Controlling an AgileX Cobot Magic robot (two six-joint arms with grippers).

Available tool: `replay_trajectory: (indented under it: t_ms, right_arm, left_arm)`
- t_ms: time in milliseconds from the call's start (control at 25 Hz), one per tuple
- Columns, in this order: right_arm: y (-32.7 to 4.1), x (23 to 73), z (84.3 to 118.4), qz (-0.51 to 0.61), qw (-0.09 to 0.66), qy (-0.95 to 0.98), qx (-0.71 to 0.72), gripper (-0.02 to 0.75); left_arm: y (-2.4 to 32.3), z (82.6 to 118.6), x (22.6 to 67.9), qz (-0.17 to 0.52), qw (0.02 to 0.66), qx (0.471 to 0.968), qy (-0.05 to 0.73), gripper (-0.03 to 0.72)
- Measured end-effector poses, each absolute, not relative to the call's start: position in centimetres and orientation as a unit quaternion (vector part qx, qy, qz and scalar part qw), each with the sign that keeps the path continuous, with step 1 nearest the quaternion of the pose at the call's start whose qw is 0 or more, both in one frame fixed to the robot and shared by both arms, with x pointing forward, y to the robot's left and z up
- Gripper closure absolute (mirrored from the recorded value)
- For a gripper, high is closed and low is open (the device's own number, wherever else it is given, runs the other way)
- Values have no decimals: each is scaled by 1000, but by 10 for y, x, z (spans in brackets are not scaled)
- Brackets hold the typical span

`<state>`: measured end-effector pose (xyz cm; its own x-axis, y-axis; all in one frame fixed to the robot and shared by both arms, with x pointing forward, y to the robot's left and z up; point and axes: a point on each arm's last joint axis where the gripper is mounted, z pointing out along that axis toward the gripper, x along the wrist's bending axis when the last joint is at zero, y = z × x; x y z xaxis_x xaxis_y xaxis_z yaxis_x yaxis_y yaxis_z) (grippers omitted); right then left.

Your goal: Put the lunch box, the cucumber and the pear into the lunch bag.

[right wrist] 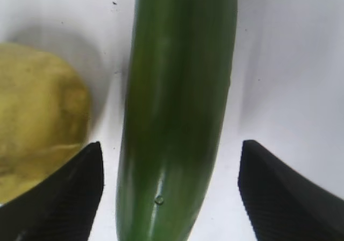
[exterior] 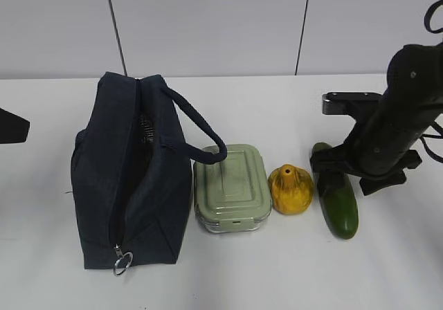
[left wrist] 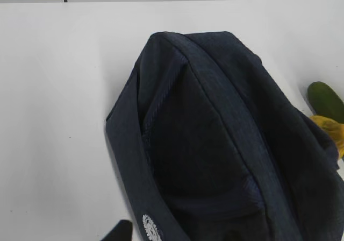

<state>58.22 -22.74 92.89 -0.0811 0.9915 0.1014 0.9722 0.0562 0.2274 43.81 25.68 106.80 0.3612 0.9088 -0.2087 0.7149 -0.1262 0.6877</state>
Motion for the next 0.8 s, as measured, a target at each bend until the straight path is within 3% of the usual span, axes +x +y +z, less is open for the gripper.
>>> replay_trajectory:
  t_ms: [280, 520, 800]
  right_arm:
    - [-226, 587, 914, 104, 31, 730, 674, 149]
    - [-226, 588, 911, 101, 28, 732, 674, 311]
    - [-227, 588, 911, 102, 28, 731, 674, 340]
  left_arm:
    - [257, 1068, 438, 133, 368, 739, 549, 377]
    - [256, 1068, 439, 133, 371, 737, 549, 377]
    - [252, 1070, 438, 123, 390, 742, 532, 377]
